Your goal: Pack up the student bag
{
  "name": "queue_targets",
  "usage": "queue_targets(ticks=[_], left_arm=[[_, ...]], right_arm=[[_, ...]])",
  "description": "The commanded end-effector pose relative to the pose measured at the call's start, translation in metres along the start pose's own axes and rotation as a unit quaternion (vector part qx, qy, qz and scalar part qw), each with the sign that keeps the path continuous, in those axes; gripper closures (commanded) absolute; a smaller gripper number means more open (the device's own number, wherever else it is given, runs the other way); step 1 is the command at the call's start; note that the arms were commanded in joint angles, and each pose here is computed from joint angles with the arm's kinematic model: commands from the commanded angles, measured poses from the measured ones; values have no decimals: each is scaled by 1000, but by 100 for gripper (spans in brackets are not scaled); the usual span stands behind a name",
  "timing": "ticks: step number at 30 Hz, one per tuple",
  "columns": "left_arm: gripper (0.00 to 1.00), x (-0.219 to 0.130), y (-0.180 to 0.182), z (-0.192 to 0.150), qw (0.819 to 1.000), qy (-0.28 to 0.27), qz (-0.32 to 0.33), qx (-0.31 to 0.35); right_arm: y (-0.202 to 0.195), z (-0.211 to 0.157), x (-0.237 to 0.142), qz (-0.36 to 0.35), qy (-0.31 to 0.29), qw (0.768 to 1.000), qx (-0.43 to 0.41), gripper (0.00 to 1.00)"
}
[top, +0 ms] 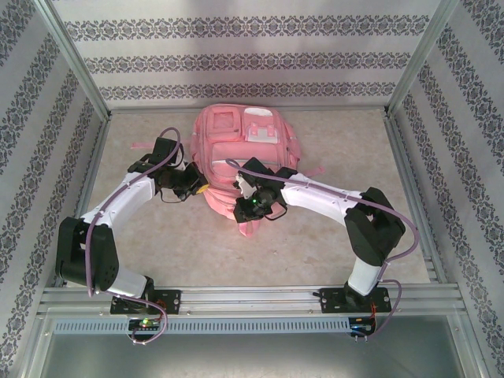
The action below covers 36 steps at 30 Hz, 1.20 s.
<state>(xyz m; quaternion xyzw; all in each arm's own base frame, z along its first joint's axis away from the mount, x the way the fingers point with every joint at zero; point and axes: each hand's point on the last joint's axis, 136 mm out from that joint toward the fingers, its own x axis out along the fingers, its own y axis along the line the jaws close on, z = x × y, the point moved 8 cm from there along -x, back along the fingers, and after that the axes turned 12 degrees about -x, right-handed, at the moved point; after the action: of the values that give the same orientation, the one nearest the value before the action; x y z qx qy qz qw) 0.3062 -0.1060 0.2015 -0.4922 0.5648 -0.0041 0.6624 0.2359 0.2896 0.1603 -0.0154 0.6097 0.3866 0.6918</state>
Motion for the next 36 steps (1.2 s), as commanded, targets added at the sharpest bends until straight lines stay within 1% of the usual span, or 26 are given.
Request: queue_targets(ticks=[1,4,6,13,15,18,20,22,25,26,27,28,31,34,36], left_arm=[[100,-7,-10,1,999,-18,-22,16],[100,-6,-10,2,999,-19,-20,17],[100,-7,-11,3,999,-21,-18,19],[100,-8,-9,5,999,-24,-6,26],[100,-7,-9,5,999,-22,-7,24],[100,-4,-9,5,1000,-18,-13,21],[100,-4,-9,6,1000,-17,-14,20],[100,-4,-11,5,1000,-15,-18,20],[100,-5,-12,5,1000,-14,-20,18],[100,-5,-13,5,1000,-14,-21,17],[100,-5,-13,5,1000,-14,-22,15],[100,-5,-13,5,1000,-13,-23,14],[100,-4,-14,5,1000,-11,-24,11],[100,-5,-17,6,1000,-11,-23,11],[100,-5,-17,7,1000,-12,-22,10]], right_arm=[[-3,-11,6,-16,20,1000,3,88],[-6,-14,5,-26,22,999,2,97],[-9,-16,3,-34,23,999,1,100],[-25,-23,-9,-47,27,999,5,100],[-26,-23,-11,-40,23,999,4,100],[-20,-20,-13,-10,9,1000,0,100],[-15,-17,-18,1,-15,1000,-3,87],[-11,-16,-28,-7,-54,998,-14,78],[-1,-21,-43,-50,-159,985,-47,62],[4,-23,-47,-56,-188,979,-60,58],[6,-25,-47,-57,-202,975,-68,55],[8,-25,-45,-56,-208,974,-67,54],[13,-22,-36,-50,-196,977,-64,53],[22,-18,-29,-73,-190,976,-80,53],[27,-15,-23,-104,-179,975,-84,52]])
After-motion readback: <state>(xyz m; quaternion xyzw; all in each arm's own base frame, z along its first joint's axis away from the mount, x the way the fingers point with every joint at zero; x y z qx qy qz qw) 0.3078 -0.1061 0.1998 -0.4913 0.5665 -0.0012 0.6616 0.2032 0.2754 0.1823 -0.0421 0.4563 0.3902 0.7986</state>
